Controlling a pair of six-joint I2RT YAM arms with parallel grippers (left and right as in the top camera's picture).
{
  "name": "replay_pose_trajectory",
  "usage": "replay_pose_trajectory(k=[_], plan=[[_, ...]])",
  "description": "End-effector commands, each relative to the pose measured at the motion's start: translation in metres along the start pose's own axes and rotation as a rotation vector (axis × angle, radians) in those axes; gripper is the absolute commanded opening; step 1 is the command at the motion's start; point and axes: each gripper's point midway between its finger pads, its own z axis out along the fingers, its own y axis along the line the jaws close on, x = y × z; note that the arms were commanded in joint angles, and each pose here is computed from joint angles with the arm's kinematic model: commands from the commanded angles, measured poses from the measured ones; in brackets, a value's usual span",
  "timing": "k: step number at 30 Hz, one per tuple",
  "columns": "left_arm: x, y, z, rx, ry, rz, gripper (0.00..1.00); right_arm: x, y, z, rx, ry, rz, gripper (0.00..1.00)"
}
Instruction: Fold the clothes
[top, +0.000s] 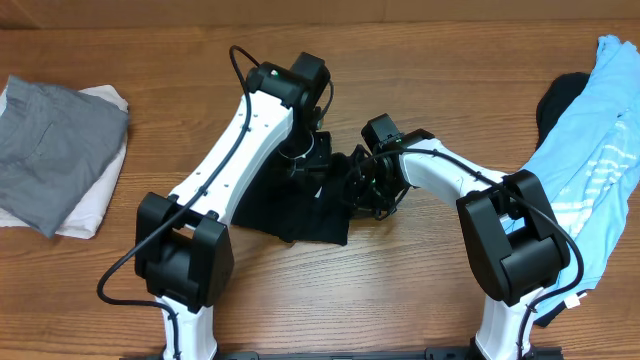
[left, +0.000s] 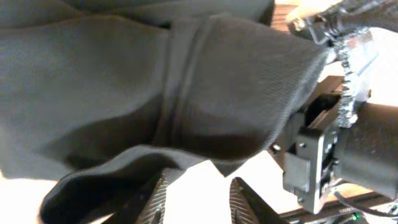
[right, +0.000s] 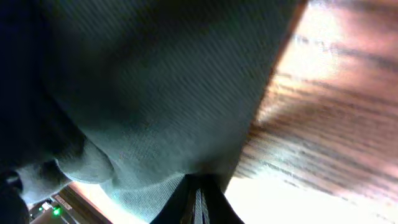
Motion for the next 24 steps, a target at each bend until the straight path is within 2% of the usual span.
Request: replay_pose_trajectory(k=[1,7,10,12,15,24], plan=[[-0.017,0.019,-0.047,0.049,-0.109,0.002,0.36,-0.003,-0.005,-0.006,0.019,0.002,0.023,0.08],[-0.041,0.085,-0.094,0.015,-0.262,-0.152,0.4,-0.011,-0.001,-0.052,0.049,-0.053,0.015,0.11],[-0.046,0.113,-0.092,-0.014,-0.268,-0.211,0.46,-0.012,0.016,-0.079,0.034,-0.11,-0.054,0.13],[-0.048,0.125,-0.085,-0.018,-0.258,-0.242,0.47,-0.012,0.03,-0.093,0.015,-0.152,-0.095,0.21],[-0.048,0.132,-0.069,-0.006,-0.216,-0.265,0.47,-0.013,0.045,-0.1,-0.018,-0.182,-0.136,0.37],[-0.046,0.123,-0.032,-0.009,-0.123,-0.245,0.46,-0.016,0.043,-0.072,0.034,-0.147,-0.159,0.43]])
